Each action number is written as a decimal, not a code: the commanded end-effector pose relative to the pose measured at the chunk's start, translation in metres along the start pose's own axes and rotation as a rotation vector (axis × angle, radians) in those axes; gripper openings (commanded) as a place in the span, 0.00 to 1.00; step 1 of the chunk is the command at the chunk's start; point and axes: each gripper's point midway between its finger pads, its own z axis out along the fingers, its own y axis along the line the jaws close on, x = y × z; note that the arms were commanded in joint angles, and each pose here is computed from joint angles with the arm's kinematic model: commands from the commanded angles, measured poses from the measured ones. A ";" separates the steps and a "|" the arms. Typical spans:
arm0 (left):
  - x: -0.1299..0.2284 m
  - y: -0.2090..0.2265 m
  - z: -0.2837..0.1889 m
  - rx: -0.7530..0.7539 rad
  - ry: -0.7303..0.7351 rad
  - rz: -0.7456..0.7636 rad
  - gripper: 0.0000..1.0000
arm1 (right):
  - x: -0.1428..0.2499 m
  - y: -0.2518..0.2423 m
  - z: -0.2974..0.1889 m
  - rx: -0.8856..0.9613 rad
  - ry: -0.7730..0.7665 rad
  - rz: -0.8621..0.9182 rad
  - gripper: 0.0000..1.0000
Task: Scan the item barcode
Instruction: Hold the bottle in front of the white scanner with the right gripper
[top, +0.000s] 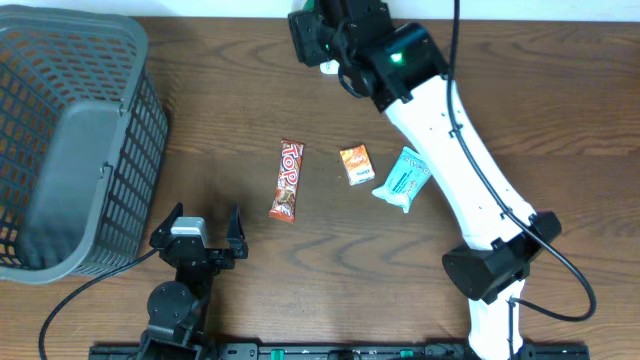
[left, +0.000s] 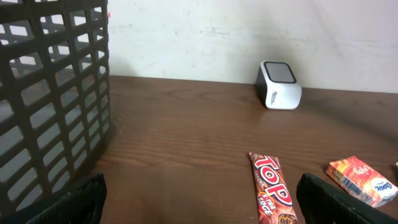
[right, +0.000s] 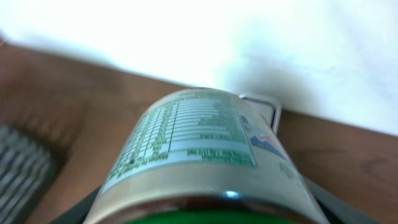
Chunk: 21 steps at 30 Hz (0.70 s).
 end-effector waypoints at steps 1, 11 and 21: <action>0.016 0.004 0.002 -0.021 0.040 0.021 0.98 | 0.003 -0.035 0.023 0.195 -0.075 0.034 0.40; 0.016 0.004 0.002 -0.021 0.040 0.021 0.98 | 0.014 -0.077 0.084 0.261 -0.344 0.143 0.51; 0.016 0.004 0.002 -0.021 0.040 0.021 0.98 | 0.060 -0.088 0.168 0.147 -0.366 0.152 0.49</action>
